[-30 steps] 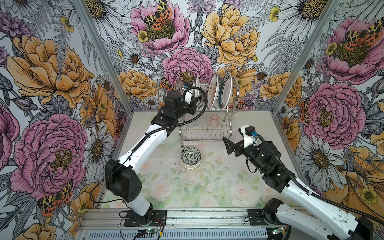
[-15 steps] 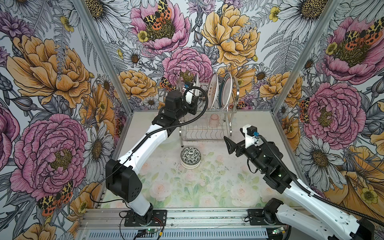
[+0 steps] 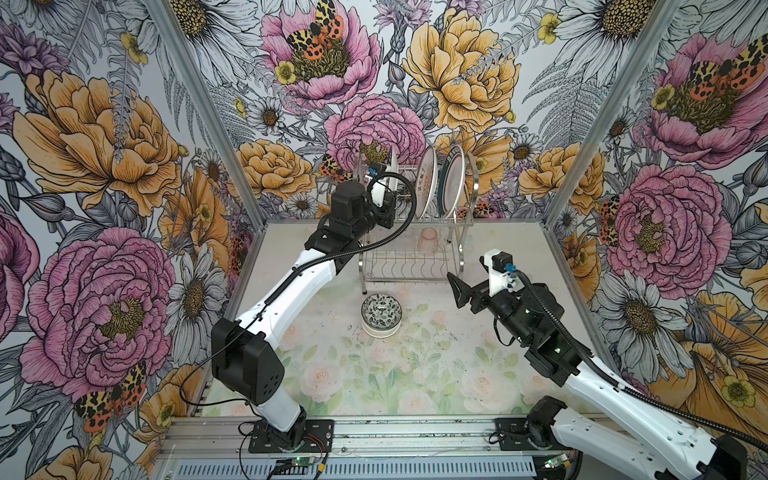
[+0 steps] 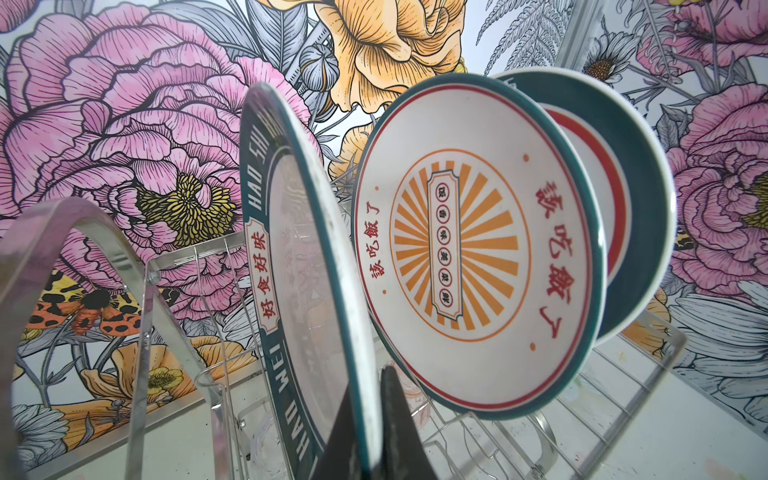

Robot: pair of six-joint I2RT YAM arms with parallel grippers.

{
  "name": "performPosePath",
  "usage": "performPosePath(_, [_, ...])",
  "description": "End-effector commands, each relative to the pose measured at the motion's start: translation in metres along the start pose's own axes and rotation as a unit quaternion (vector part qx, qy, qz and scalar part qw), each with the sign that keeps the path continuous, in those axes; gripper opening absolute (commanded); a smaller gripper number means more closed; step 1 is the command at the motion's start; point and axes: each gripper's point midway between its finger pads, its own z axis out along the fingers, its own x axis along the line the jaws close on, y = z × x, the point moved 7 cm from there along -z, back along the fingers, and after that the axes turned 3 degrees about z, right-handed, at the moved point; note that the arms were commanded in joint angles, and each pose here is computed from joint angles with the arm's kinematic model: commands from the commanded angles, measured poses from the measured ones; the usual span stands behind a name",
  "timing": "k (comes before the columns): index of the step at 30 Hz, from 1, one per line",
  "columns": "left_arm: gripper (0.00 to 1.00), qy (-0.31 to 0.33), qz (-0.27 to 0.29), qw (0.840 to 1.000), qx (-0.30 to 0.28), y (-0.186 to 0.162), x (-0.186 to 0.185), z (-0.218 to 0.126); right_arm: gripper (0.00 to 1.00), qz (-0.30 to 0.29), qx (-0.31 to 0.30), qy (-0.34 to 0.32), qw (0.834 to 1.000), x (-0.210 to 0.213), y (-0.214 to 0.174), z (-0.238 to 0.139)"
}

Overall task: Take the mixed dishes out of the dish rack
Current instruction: 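Close the left gripper on the teal-rimmed plate's edge, then pull the teal-rimmed plate out of the rack toward the robot with the left gripper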

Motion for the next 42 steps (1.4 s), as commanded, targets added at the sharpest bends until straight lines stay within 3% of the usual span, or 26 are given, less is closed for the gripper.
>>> performPosePath(1, [0.0, 0.007, -0.009, 0.999, -0.033, 0.015, -0.001, -0.009, 1.0, -0.005, -0.009, -0.003, 1.0, -0.001, 0.001, 0.002])
performPosePath(14, [0.0, 0.005, -0.016, 0.996, -0.086, 0.036, -0.001, -0.019, 1.0, -0.003, -0.007, -0.002, 1.0, -0.004, -0.004, 0.008])
performPosePath(27, [0.0, -0.005, -0.011, 0.987, -0.16, 0.078, 0.001, -0.051, 1.0, 0.019, -0.013, 0.006, 1.0, -0.006, -0.007, 0.019])
performPosePath(36, [0.0, -0.039, 0.001, 0.984, -0.174, 0.088, -0.008, -0.097, 1.0, 0.057, -0.009, 0.017, 0.998, -0.008, -0.005, 0.02])
performPosePath(42, [0.0, -0.065, 0.041, 0.986, -0.145, 0.075, -0.018, -0.142, 1.0, 0.076, -0.006, 0.02, 0.997, -0.008, 0.0, 0.02])
